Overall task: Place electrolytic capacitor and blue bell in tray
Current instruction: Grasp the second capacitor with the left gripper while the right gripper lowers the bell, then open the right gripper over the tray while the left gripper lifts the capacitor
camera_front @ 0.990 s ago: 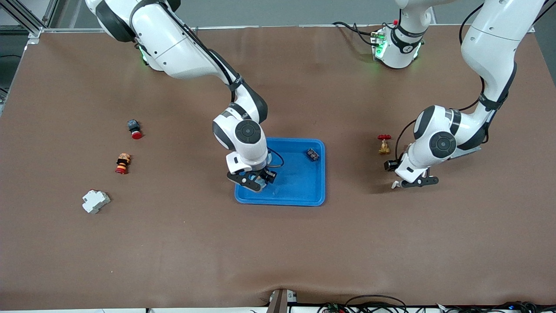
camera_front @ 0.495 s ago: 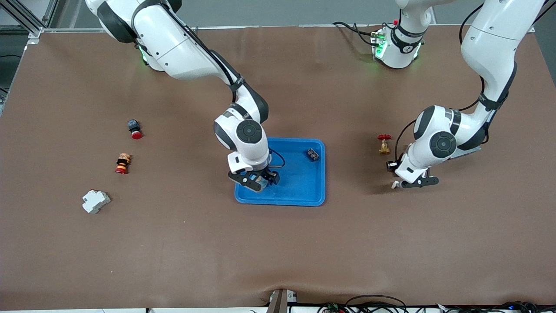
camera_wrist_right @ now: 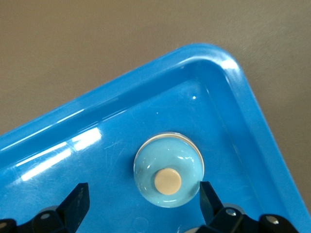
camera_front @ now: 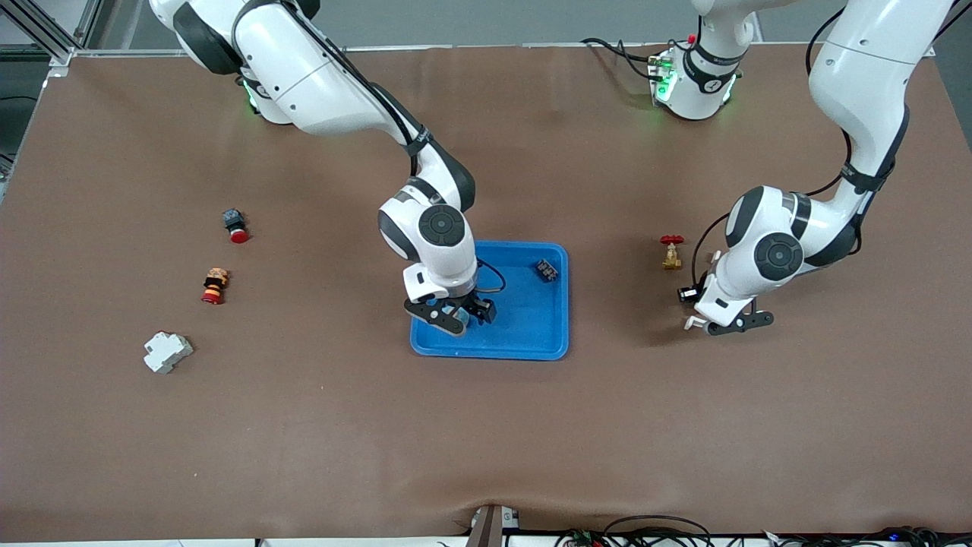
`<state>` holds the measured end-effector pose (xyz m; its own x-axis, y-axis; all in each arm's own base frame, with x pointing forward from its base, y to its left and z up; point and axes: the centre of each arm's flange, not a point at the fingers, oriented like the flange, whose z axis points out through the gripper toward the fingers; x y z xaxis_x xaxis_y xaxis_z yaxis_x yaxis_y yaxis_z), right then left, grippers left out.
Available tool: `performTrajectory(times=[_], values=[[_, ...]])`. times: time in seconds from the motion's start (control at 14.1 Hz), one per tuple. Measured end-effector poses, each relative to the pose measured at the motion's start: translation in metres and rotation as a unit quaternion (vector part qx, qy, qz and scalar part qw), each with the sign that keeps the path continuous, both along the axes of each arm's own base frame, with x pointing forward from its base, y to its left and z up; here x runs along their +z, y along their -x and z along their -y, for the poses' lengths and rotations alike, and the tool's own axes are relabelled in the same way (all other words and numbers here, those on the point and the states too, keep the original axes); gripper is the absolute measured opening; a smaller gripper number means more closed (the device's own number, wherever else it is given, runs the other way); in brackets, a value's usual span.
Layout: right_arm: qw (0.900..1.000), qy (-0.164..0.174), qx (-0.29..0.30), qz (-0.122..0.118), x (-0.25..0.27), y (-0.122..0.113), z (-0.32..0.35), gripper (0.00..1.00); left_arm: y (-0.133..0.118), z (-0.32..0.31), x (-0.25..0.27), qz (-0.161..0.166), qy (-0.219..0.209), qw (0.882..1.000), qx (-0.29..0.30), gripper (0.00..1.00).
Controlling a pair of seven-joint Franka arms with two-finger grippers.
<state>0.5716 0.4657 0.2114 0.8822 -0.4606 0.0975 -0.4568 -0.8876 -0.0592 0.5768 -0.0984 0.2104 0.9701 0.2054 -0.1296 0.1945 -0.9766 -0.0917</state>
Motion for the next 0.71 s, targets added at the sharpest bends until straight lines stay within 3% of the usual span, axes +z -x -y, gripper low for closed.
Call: performTrajectory(times=[0.35,0.71], values=[[0.995,0.064,0.064,-0.046,0.048,-0.014,0.016,1.00,-0.034,0.038,0.075,-0.010,0.008,0.998,0.060,0.34],[0.987,0.076,0.128,-0.062,0.100,-0.055,0.086,1.00,-0.038,0.108,0.116,-0.009,0.017,0.989,0.146,0.34]])
